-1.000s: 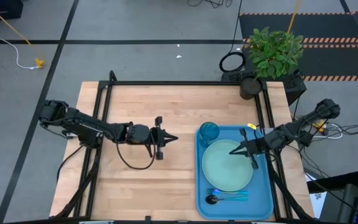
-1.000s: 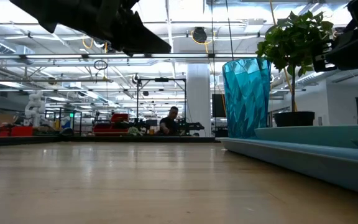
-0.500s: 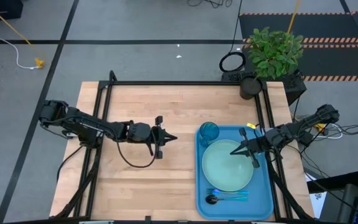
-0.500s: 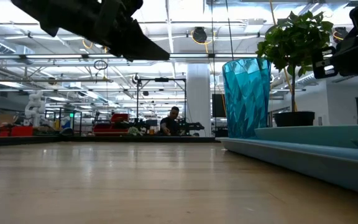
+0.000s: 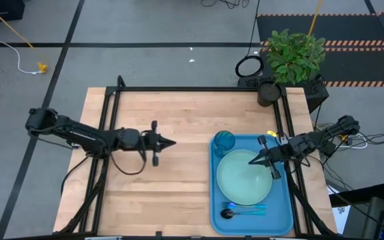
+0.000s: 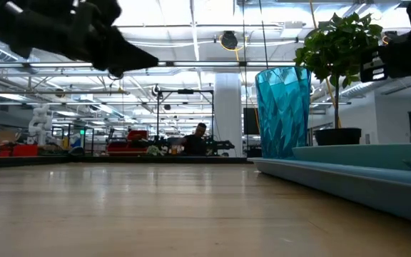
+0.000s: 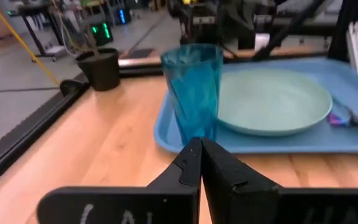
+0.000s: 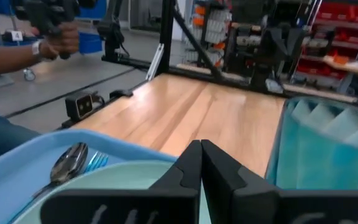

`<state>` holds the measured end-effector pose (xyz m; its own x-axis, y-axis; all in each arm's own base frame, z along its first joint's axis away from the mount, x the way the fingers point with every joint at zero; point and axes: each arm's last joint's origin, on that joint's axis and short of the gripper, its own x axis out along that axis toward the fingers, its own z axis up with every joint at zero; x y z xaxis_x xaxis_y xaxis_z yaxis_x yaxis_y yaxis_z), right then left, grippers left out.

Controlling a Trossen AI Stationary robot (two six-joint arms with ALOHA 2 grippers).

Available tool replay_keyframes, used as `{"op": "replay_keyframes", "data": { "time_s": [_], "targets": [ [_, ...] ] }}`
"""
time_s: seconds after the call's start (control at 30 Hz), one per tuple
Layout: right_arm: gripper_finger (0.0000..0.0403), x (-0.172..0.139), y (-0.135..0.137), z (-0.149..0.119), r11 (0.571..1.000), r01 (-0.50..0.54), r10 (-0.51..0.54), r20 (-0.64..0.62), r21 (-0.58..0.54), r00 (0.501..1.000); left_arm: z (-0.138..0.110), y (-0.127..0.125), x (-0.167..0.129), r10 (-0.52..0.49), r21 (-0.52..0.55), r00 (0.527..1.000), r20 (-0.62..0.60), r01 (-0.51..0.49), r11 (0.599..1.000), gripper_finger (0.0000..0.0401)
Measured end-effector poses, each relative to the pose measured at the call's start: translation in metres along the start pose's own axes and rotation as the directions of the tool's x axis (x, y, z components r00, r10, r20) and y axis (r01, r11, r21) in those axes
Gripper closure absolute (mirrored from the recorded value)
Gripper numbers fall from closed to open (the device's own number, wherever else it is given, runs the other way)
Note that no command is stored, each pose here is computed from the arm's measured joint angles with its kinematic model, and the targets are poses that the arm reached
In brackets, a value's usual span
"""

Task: Pick and place plate/cup/fork/spoon on tray
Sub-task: Return to Home Position

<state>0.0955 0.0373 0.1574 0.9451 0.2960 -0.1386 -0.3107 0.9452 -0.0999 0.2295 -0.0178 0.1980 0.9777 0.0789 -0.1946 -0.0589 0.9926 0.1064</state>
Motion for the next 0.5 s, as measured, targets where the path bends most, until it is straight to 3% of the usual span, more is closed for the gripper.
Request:
{"op": "replay_keyframes", "data": {
  "time_s": [0.23,0.5],
  "targets": [
    [0.0403,-0.004,-0.003,0.004,0.999,0.035,-0.033,0.055,-0.035,0.998,-0.015,0.004,-0.032,0.002,-0.074,0.998,0.055,0.002,0.997,0.0395],
    [0.0403,-0.005,-0.010,0.007,0.996,0.082,-0.077,0.117,-0.033,0.990,-0.025,0.005,-0.039,0.001,-0.112,0.999,0.042,0.003,0.994,0.0378]
  ]
}}
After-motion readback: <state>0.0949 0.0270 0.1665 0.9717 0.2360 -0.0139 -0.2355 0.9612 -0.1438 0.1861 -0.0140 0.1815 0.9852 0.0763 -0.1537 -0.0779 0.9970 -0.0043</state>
